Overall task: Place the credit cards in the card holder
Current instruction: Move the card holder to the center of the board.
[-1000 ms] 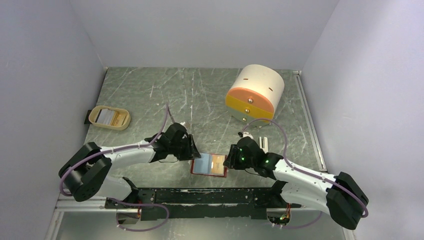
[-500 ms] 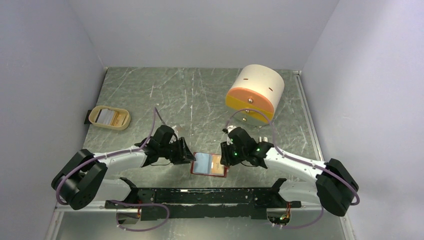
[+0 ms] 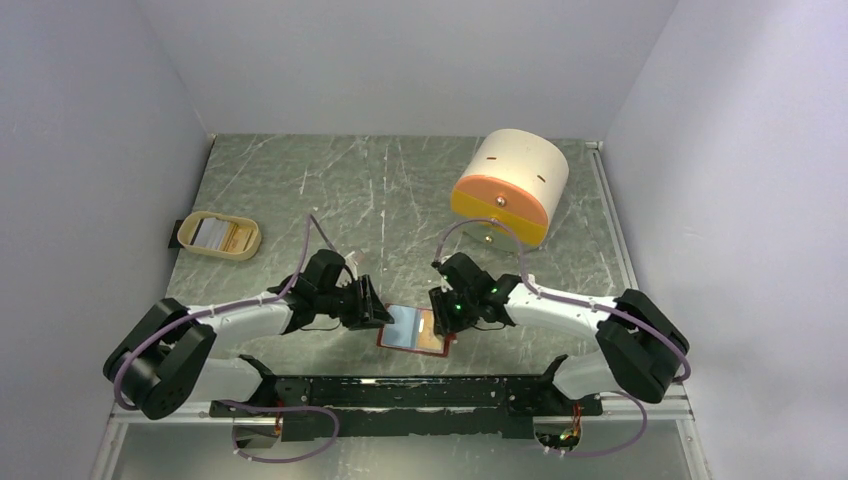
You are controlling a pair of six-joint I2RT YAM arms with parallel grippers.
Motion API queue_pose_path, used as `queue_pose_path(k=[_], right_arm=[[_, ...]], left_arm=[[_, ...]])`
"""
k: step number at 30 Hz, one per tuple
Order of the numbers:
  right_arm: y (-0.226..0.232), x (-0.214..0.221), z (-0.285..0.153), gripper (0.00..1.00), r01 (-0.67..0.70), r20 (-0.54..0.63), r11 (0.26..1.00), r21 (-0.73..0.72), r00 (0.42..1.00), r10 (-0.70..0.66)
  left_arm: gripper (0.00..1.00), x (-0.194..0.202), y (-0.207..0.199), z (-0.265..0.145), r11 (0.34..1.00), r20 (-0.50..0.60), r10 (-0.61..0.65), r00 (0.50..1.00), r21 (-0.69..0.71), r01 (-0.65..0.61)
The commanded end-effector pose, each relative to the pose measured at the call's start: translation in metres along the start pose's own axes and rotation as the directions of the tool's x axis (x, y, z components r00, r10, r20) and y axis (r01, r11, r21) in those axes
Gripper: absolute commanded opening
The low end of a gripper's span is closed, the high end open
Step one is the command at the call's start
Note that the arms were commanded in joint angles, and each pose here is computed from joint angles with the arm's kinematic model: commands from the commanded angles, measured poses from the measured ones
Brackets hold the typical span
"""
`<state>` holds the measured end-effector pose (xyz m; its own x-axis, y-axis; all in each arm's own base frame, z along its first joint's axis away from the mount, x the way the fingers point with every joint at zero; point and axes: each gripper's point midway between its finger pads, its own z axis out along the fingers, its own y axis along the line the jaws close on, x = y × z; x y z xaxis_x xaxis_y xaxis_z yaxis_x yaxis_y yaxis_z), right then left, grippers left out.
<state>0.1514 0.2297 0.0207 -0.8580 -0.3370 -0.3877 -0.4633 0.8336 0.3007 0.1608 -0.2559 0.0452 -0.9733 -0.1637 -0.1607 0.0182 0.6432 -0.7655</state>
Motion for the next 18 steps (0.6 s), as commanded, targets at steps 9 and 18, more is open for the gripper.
queue_pose_path(k=[9, 18], right_arm=[[0.089, -0.001, 0.029, 0.40, -0.034, -0.018, 0.971, -0.238, 0.999, 0.031], [0.073, 0.022, 0.035, 0.38, 0.250, -0.101, 0.958, -0.138, 0.959, -0.264]], left_arm=[[0.46, -0.024, 0.021, -0.025, 0.998, 0.113, 0.001, 0.994, -0.066, 0.006], [0.43, -0.020, 0.027, -0.024, 0.996, 0.092, -0.002, 0.996, -0.088, 0.010]])
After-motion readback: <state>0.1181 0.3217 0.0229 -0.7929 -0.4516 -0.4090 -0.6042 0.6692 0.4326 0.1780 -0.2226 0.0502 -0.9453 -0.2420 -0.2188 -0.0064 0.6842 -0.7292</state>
